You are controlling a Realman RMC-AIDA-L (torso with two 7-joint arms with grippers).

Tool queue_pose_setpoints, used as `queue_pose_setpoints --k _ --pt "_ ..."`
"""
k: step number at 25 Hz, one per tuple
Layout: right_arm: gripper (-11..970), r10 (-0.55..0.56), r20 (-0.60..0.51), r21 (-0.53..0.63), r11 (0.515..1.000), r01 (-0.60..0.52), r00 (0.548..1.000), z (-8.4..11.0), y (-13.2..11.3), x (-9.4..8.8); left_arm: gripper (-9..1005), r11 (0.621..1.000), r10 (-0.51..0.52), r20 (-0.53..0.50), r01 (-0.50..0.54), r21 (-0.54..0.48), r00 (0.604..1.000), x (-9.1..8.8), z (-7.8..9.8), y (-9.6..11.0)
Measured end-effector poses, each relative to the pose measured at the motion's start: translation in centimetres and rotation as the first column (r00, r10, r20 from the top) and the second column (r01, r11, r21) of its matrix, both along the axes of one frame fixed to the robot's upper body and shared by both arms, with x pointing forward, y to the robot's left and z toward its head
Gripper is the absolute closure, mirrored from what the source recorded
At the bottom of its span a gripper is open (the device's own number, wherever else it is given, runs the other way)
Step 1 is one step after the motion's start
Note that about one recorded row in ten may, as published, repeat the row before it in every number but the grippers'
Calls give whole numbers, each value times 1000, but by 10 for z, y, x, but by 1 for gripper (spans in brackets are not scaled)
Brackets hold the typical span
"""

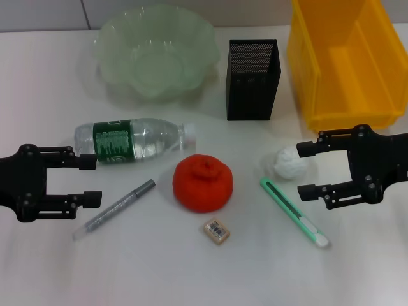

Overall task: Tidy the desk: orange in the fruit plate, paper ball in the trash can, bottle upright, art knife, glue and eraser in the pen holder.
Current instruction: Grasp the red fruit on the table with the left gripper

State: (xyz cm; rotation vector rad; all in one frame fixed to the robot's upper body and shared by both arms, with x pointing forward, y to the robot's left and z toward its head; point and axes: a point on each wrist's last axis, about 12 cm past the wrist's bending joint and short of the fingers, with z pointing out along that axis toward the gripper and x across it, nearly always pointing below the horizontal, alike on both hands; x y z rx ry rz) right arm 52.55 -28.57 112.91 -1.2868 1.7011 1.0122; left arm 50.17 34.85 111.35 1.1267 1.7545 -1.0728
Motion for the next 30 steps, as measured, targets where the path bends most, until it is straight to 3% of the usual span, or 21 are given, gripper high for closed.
queue_pose_setpoints --k 23,30 --pt "197 -22 25 -21 1000 22 999 4 -3 2 285 1000 -1 6 1 -5 1000 1 1 -2" --pt "197 -41 1 -30 999 41 999 10 -2 6 284 1000 -1 49 2 -4 999 5 4 -5"
